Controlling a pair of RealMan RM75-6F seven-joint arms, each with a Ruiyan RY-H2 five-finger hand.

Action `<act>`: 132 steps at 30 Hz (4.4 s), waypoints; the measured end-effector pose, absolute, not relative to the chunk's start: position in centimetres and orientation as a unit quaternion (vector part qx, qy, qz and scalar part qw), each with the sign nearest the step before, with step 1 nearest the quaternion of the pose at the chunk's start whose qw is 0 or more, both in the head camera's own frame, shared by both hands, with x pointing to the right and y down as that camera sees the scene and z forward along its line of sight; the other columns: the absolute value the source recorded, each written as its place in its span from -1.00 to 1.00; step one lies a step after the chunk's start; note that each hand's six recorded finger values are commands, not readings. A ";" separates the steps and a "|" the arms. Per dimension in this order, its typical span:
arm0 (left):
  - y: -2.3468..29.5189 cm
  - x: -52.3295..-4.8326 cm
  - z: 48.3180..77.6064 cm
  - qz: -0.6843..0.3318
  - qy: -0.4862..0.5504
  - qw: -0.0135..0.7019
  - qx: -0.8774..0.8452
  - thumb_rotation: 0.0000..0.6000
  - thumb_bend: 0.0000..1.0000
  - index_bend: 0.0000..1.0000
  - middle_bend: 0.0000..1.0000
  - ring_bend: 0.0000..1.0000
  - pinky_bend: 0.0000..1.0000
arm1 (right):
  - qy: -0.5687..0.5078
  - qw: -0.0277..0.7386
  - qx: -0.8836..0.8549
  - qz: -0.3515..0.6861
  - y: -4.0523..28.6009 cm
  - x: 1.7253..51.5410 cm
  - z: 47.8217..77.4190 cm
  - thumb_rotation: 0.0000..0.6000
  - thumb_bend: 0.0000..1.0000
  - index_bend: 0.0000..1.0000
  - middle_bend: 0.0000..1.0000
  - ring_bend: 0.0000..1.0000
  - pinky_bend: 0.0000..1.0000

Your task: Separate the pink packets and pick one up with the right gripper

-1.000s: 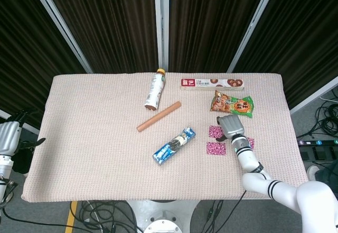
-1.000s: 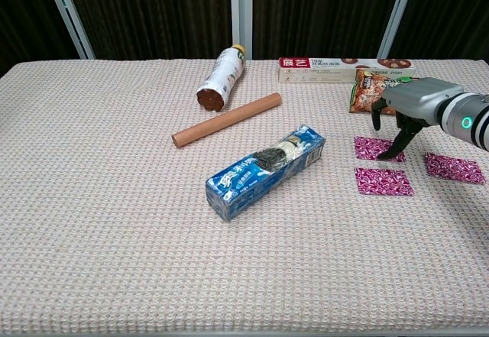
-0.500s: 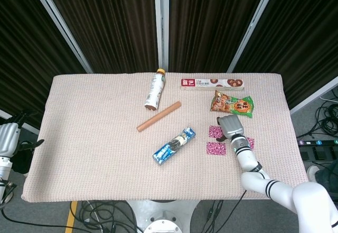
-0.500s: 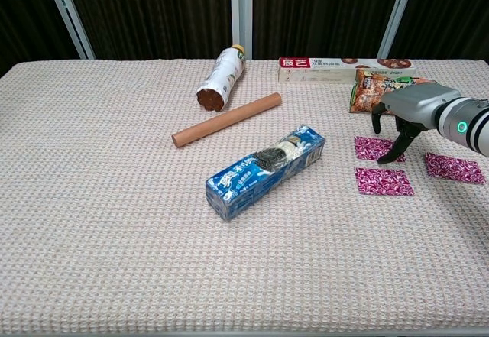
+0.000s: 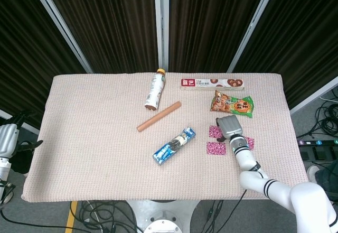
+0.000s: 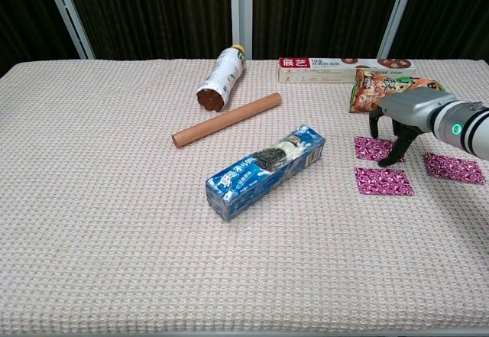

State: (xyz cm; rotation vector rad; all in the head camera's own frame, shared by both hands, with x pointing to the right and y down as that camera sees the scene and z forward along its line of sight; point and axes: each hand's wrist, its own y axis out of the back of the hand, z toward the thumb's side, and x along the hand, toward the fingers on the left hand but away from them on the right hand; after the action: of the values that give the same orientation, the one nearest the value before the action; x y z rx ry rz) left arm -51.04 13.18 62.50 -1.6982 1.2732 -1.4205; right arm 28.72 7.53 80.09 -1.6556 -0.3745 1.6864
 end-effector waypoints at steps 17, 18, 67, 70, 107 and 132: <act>13.0 -50.8 62.3 -0.529 0.478 0.291 -0.638 1.00 -0.99 -0.44 -0.41 -0.53 -0.48 | -0.167 0.362 -0.652 0.646 7.2 28.4 79.1 0.93 -1.00 -0.07 1.00 1.00 1.00; 13.0 -50.8 62.3 -0.529 0.478 0.291 -0.638 1.00 -0.99 -0.44 -0.41 -0.53 -0.48 | -0.170 0.362 -0.652 0.644 7.1 28.4 78.9 0.93 -1.00 -0.07 1.00 1.00 1.00; 13.3 -51.1 62.9 -0.531 0.474 0.282 -0.643 1.00 -0.99 -0.44 -0.41 -0.53 -0.48 | -0.249 0.267 -0.566 0.739 11.7 37.3 76.2 0.91 -1.00 -0.07 1.00 1.00 1.00; 13.3 -51.1 62.9 -0.532 0.473 0.281 -0.644 1.00 -0.99 -0.44 -0.41 -0.53 -0.48 | -0.249 0.266 -0.568 0.739 11.8 37.1 76.4 0.92 -1.00 -0.07 1.00 1.00 1.00; 13.1 -51.5 62.8 -0.534 0.475 0.281 -0.641 1.00 -0.99 -0.44 -0.41 -0.53 -0.48 | -0.235 0.262 -0.561 0.749 11.9 37.3 76.7 0.69 -1.00 -0.20 1.00 1.00 1.00; 13.1 -52.1 61.6 -0.531 0.490 0.283 -0.631 1.00 -0.99 -0.44 -0.41 -0.53 -0.48 | -0.186 0.298 -0.654 0.669 13.4 27.6 75.2 0.61 -1.00 -0.21 1.00 1.00 1.00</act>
State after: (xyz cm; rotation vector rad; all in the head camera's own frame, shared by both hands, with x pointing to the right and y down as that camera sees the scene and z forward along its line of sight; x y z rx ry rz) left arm -52.10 13.13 61.59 -1.6892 1.3125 -1.4214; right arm 27.58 13.36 75.17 -1.7387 -0.4943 1.7784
